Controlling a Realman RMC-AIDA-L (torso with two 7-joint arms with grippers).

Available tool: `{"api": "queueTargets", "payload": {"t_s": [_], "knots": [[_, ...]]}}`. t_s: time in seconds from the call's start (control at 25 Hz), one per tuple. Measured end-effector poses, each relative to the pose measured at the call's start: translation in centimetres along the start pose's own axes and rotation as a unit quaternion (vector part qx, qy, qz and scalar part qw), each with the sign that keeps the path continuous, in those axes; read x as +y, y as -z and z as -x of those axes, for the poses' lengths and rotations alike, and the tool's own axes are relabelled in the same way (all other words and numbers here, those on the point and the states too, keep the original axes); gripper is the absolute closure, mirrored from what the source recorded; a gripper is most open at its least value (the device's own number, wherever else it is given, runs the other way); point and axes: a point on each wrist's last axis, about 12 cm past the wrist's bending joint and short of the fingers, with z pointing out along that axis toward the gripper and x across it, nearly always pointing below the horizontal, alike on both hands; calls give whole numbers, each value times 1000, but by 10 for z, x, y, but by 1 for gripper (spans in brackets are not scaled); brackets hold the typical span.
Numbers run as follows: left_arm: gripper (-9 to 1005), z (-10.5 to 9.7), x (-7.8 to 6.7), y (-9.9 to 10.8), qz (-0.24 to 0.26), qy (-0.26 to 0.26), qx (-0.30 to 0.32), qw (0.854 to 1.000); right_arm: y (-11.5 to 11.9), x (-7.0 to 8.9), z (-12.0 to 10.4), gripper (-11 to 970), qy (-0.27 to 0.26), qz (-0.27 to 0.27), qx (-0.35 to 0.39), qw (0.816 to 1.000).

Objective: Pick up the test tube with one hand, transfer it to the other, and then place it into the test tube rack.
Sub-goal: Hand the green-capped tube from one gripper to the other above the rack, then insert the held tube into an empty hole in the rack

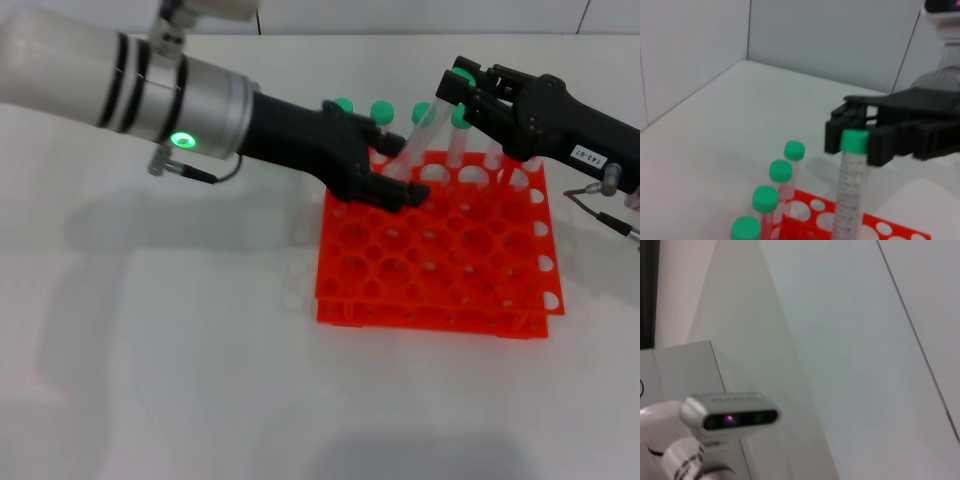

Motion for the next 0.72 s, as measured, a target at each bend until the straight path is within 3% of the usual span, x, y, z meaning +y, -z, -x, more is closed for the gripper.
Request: {"api": "queueTargets", "payload": {"t_s": [0.2, 0.28, 0.6, 0.72], "knots": [[291, 6, -5, 33, 35, 13, -12, 999, 2, -1, 1, 674, 3, 0, 3, 1000], [102, 4, -10, 46, 50, 18, -11, 999, 3, -2, 2, 672, 6, 0, 4, 1000], [109, -21, -38, 93, 118, 19, -8, 993, 4, -5, 11, 663, 43, 17, 29, 999], [112, -48, -53, 108, 141, 29, -16, 989, -1, -7, 19, 660, 59, 29, 40, 997]]}}
